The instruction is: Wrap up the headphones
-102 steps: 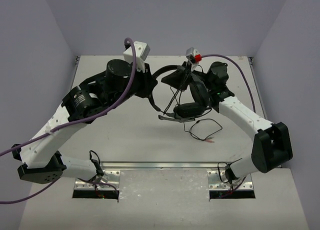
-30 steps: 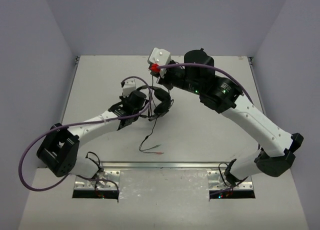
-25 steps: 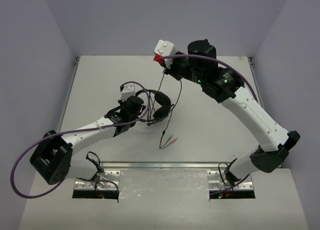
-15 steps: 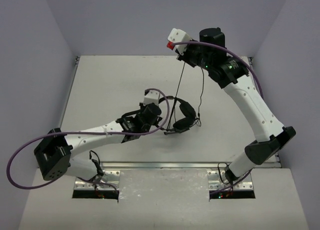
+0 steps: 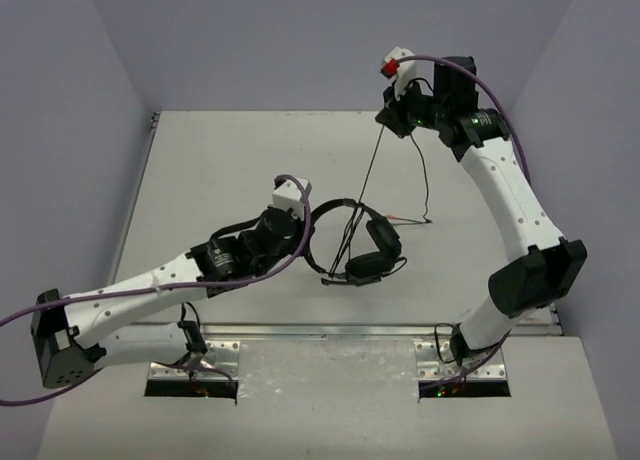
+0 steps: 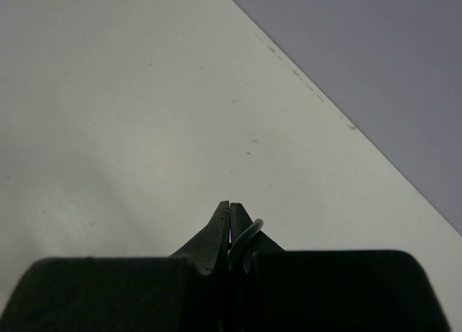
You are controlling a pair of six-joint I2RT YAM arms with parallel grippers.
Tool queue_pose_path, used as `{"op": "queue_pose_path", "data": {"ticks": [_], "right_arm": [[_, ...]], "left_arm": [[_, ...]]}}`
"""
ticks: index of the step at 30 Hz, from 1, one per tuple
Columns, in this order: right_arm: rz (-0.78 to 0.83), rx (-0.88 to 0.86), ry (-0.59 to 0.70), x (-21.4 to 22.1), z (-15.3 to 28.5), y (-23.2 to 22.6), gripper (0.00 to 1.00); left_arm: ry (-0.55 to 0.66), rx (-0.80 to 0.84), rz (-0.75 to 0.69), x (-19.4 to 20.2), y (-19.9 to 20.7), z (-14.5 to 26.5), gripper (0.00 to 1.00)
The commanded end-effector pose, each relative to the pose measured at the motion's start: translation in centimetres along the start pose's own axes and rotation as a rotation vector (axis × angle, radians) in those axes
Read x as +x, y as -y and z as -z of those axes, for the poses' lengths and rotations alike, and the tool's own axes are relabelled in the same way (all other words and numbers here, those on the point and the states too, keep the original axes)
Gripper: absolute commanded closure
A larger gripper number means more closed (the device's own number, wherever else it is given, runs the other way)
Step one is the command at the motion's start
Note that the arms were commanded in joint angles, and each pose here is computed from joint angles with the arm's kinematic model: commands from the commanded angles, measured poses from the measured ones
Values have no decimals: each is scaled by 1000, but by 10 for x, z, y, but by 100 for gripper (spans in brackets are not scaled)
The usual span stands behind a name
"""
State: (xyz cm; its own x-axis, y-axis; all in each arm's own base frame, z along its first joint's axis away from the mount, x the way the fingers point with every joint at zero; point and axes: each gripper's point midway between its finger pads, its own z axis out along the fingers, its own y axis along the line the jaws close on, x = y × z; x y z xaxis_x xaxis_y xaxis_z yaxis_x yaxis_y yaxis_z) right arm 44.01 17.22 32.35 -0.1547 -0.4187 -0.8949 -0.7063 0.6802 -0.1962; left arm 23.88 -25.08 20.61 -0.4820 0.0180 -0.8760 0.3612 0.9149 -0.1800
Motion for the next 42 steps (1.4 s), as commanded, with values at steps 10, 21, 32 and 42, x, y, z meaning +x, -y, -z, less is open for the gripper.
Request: {"op": "queue_pose_path", "data": {"ticks": [10, 21, 32, 42], "right_arm": [[-325, -291, 339, -15, -21, -64, 99], [-370, -433, 386, -2, -19, -100, 99], [-354, -670, 510, -12, 19, -159, 88], [-358, -809, 620, -24, 44, -201, 94]], "left_arm": [[298, 13, 185, -154, -6, 110, 100], [399, -116, 206, -221, -32, 161, 100], [562, -101, 545, -249, -48, 192, 100], [643, -29, 635, -295, -28, 200, 100]]}}
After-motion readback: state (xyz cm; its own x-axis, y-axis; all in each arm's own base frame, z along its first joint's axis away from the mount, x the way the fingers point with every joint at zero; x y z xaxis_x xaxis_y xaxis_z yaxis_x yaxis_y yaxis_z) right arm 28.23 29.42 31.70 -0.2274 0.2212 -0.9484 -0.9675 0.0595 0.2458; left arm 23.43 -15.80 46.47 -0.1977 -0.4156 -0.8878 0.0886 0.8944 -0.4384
